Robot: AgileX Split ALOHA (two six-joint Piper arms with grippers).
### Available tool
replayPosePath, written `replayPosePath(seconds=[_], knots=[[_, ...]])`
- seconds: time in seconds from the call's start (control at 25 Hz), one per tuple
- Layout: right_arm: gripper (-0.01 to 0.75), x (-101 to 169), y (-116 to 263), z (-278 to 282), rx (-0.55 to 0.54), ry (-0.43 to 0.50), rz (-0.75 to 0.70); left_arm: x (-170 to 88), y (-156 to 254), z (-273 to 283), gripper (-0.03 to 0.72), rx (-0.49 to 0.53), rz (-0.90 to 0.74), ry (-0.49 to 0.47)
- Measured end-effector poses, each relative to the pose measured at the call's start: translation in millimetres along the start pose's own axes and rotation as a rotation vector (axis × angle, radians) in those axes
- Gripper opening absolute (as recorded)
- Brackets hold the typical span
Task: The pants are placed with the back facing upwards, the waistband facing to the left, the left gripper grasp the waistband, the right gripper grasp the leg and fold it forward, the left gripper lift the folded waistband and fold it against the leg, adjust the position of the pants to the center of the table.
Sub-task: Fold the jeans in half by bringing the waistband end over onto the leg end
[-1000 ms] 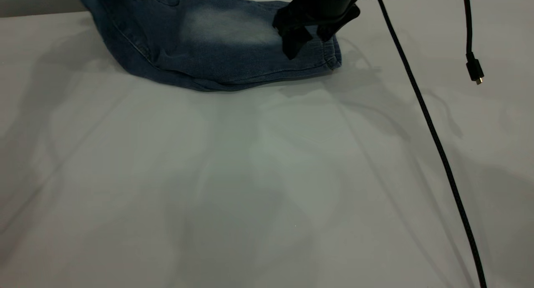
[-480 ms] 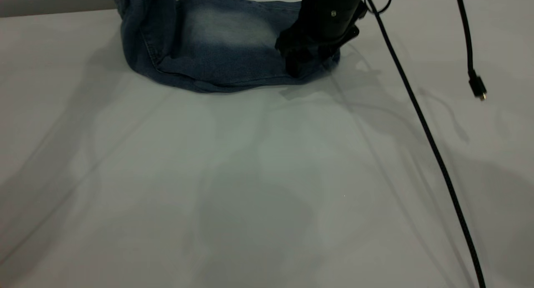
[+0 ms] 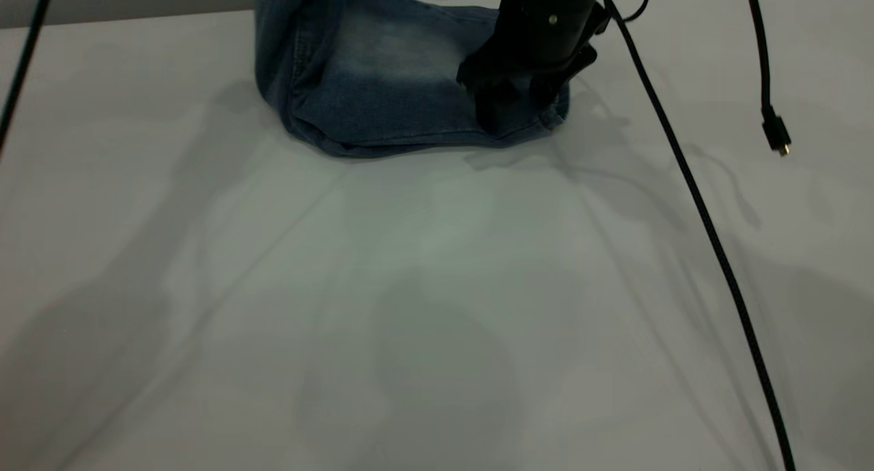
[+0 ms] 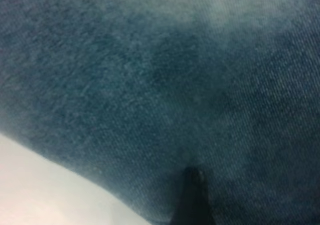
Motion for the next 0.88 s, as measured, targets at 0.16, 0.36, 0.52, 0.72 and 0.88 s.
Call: replayPosePath(seconds=[0.16,0.36,0.52,0.72,0.88], knots=[[0.498,3,-23,36,-0.08,0.001,0.016,-2,-1,-1,0.075,0.004,-0.009,-0.005],[0.498,-3,-41,78,-0.137,0.03,0.028,-18,-7,-3,0.075,-0.015,-0.022,0.039],[0.498,-27,-39,102,-0.111,0.09,-0.024,-41,-16,-7,0.075,-0.035,-0.051,0.095],[0.498,-70,-43,135,-0.13,0.198,-0.096,-58,-17,-15,0.075,-0.021,-0.082,0.109],[0.498,-90,-51,162,-0.186,0.222,-0.155,-71,-20,-19,0.075,-0.019,-0.139,0.122]])
Point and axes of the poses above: a point on each arm's last joint axis where the gripper is mounted, z pointing back along that axis away from the gripper, x along the wrist's bending axis when the last joint is at zero, y = z × x, the point moved 9 cm from there along -z, pointing out along that axis toward the gripper, and after that the axes turned 15 degrees about -z, right-handed, at the moved point
